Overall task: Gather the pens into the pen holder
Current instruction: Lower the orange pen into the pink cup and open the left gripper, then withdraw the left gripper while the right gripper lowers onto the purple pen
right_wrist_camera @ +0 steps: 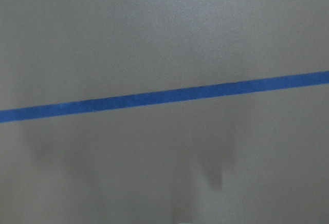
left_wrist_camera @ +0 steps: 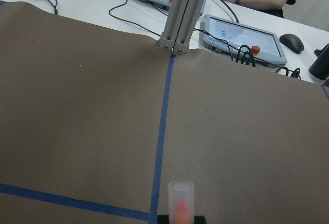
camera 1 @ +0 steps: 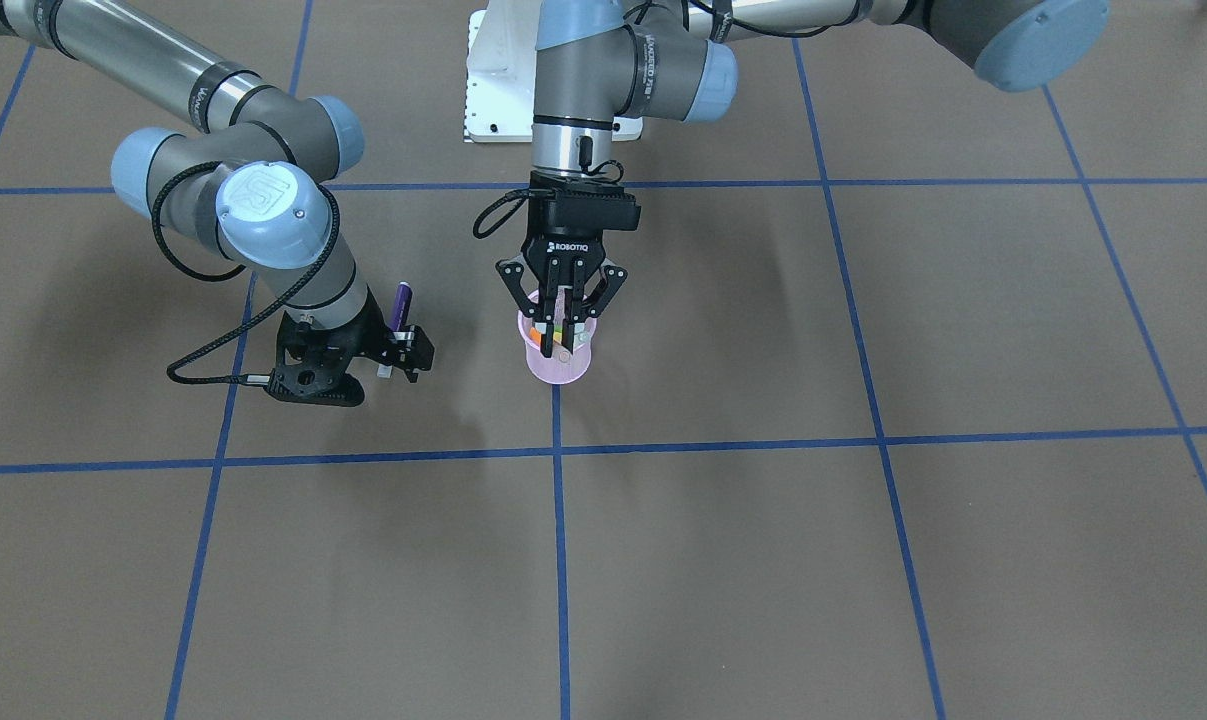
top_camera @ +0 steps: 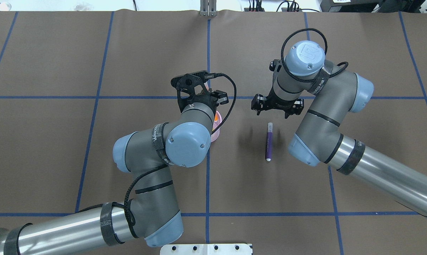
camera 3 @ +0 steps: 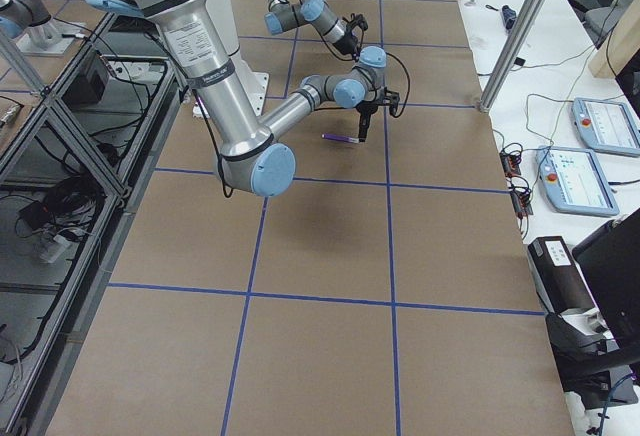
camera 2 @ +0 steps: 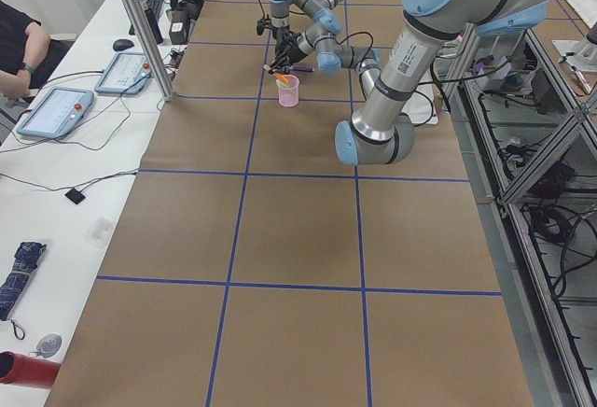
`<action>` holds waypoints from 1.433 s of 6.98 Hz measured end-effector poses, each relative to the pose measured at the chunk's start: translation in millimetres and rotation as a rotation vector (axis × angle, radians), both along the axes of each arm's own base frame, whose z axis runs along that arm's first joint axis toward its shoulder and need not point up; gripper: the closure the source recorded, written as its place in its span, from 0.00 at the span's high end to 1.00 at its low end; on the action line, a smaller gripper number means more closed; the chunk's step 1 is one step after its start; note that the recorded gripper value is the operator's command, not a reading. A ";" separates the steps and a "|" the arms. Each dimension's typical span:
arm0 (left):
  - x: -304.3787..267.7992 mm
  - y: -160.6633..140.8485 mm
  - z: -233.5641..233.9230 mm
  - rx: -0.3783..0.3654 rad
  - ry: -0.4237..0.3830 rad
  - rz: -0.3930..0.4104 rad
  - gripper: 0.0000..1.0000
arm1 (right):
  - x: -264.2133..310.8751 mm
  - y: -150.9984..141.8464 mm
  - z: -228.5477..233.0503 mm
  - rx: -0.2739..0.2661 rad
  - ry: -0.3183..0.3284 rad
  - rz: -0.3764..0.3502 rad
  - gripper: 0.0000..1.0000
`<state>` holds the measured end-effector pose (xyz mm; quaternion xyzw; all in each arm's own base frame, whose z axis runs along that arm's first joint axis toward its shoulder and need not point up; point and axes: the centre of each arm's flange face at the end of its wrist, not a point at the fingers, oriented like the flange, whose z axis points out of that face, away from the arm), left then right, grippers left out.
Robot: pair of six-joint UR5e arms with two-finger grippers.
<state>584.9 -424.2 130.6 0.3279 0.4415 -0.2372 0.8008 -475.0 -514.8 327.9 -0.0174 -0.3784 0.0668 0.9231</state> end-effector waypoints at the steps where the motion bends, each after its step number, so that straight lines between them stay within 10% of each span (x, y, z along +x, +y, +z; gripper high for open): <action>1: -0.6 1.1 -0.1 0.001 0.002 0.002 1.00 | -4.0 3.7 -0.6 -0.004 -0.001 -0.002 1.00; 10: -36.2 5.0 -13.6 0.055 -0.010 0.055 1.00 | -30.7 24.7 14.3 -0.069 0.025 0.005 0.88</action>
